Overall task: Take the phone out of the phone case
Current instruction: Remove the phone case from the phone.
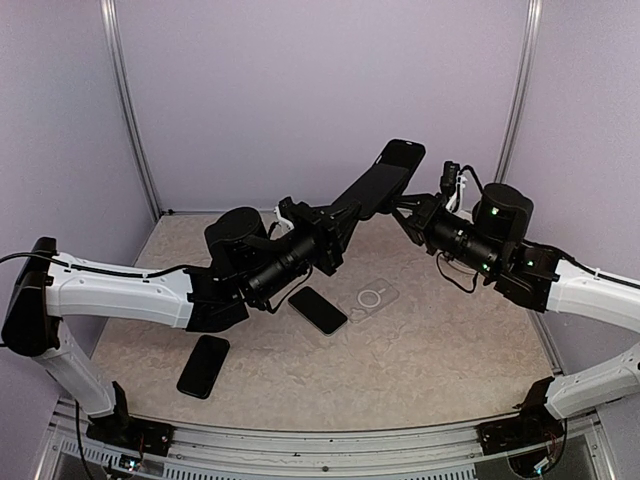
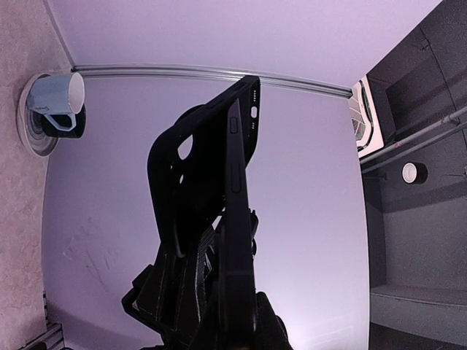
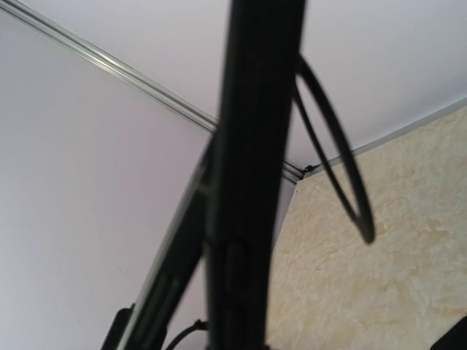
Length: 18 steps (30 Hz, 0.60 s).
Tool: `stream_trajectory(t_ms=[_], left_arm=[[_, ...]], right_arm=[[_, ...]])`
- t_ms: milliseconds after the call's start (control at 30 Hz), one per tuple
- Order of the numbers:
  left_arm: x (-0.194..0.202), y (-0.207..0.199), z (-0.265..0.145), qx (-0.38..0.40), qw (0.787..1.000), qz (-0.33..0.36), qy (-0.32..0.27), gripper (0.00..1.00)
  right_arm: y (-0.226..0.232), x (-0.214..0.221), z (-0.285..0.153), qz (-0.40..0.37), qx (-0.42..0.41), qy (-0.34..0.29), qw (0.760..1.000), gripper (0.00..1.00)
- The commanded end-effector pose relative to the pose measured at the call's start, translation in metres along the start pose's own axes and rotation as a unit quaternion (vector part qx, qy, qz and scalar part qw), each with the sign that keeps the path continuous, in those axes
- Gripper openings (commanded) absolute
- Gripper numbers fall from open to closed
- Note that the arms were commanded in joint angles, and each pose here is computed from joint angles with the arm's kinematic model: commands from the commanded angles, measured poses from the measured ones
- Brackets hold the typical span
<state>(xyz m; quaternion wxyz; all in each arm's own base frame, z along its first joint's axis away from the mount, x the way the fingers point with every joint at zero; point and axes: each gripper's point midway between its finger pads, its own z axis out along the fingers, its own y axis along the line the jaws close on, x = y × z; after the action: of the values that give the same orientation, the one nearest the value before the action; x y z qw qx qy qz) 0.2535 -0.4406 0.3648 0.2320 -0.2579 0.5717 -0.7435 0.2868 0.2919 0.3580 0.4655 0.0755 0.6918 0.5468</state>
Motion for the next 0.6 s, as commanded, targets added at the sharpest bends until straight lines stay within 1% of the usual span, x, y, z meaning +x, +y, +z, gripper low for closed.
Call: stream_trajectory(t_ms=[0, 267, 367, 467, 567], left_arm=[[0.011, -0.007, 0.000, 0.010, 1.000, 0.005, 0.017, 0.00], [0.002, 0.003, -0.010, -0.003, 1.000, 0.024, 0.002, 0.00], [-0.004, 0.007, -0.018, -0.008, 0.999, 0.032, -0.005, 0.00], [-0.014, 0.008, -0.029, -0.017, 0.998, 0.051, -0.015, 0.00], [-0.029, 0.008, -0.042, -0.036, 0.994, 0.091, -0.038, 0.00]], right_arm=[[0.037, -0.047, -0.012, -0.022, -0.040, -0.063, 0.997, 0.00], [0.040, -0.092, -0.025, -0.080, -0.005, -0.075, 0.994, 0.00], [0.035, -0.116, -0.034, -0.111, 0.031, -0.079, 0.990, 0.00], [0.015, -0.129, -0.046, -0.130, 0.083, -0.078, 0.985, 0.00], [-0.012, -0.129, -0.062, -0.135, 0.134, -0.065, 0.980, 0.00]])
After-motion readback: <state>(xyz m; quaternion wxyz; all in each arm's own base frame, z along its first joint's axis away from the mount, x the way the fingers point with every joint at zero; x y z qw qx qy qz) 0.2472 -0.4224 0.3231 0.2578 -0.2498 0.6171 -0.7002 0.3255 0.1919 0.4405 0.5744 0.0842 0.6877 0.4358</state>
